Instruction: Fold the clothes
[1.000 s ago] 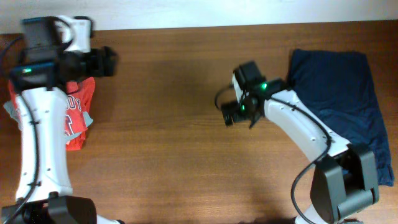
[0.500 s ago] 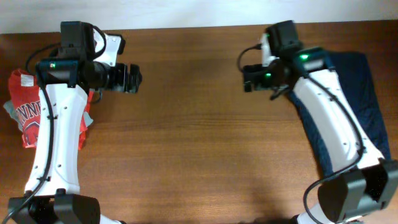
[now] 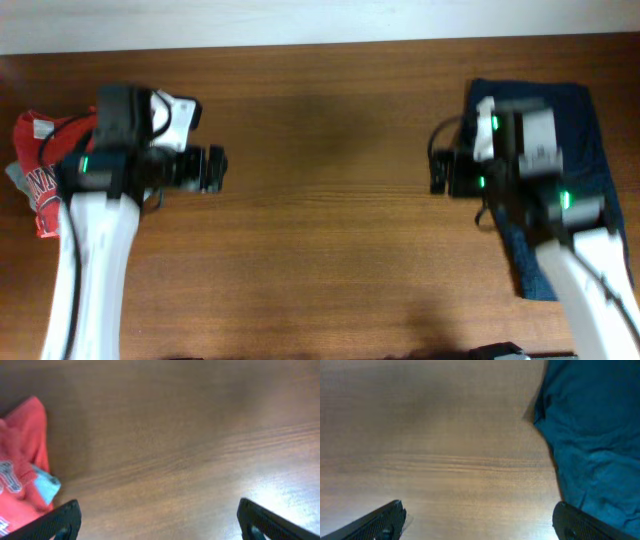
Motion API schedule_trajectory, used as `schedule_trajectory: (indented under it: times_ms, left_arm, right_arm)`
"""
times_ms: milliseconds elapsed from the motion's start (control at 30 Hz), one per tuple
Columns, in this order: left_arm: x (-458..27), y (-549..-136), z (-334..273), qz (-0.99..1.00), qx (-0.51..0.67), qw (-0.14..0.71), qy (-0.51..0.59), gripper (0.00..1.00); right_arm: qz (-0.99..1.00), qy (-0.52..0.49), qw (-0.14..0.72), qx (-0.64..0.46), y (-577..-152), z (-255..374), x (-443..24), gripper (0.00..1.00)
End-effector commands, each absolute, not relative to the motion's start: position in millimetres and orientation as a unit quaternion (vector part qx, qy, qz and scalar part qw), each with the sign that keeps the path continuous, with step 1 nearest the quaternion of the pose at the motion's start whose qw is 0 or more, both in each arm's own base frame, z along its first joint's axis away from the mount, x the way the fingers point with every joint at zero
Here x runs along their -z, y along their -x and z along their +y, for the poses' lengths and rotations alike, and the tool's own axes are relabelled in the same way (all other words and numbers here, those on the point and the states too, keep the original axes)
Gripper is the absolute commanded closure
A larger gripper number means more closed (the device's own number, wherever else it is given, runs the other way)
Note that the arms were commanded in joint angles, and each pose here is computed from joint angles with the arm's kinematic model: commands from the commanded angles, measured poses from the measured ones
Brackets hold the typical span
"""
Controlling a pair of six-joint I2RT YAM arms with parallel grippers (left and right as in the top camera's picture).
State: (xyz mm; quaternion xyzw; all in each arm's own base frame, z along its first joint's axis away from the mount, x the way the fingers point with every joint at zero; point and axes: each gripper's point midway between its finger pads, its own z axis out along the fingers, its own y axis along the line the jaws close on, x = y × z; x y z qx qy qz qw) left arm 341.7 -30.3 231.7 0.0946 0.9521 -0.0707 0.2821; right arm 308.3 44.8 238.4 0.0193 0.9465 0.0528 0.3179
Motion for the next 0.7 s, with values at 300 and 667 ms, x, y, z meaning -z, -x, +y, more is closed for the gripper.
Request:
schedule_trajectory:
  times_ms: [300, 667]
  left_arm:
    - [-237, -262, -30, 0.89, 0.047, 0.441, -0.108, 0.01]
    - [-214, -239, -30, 0.91, 0.052, 0.397, -0.105, 0.01]
  right_arm:
    - [0.903, -0.027, 0.424, -0.069, -223, 31, -228, 0.01]
    - [0.91, -0.027, 0.409, -0.066, -213, 29, -222, 0.01]
